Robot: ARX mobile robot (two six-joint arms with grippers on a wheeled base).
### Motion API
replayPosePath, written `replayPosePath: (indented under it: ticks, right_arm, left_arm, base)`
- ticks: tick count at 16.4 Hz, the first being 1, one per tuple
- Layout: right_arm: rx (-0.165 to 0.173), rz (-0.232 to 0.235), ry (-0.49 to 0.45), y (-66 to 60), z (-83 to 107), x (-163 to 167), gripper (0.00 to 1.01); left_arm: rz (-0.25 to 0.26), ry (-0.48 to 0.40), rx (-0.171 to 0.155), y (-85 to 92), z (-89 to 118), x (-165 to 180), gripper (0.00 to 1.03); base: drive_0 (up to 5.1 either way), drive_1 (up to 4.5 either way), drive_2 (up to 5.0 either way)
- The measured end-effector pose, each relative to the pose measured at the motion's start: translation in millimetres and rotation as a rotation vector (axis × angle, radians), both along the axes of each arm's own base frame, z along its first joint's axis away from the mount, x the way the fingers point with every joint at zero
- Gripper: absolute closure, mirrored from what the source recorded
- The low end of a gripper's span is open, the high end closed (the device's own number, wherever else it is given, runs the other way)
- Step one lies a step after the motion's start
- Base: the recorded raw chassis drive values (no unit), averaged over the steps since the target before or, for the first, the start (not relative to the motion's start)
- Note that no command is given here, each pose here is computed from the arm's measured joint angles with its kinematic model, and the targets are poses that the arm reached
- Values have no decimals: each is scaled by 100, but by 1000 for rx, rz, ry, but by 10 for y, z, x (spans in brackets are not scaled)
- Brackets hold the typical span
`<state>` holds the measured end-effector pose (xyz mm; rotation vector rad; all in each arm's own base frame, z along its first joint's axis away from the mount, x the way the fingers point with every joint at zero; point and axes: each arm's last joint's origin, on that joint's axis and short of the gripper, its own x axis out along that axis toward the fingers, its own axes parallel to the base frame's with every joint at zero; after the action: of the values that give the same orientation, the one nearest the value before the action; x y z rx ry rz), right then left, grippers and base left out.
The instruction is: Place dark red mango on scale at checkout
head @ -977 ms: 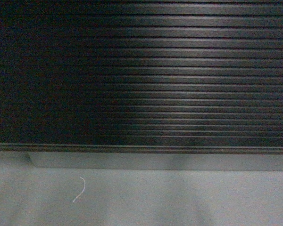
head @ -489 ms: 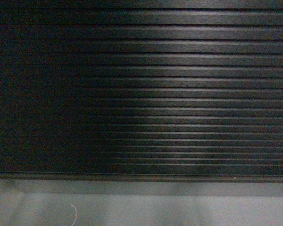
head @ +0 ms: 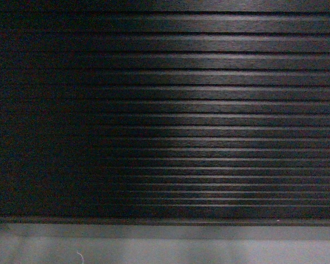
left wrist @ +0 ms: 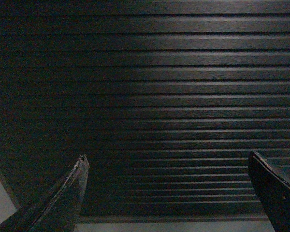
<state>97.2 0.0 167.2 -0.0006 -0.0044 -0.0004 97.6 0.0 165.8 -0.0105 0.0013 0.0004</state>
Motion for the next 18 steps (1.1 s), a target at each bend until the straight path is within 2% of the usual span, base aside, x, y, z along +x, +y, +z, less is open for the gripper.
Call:
replayPosePath:
  ticks: [18]
  right_arm:
    - [1, 0, 1, 0, -1, 0, 3]
  left_arm:
    - [0, 1, 0, 0, -1, 0, 5]
  base:
    - [0, 0, 0]
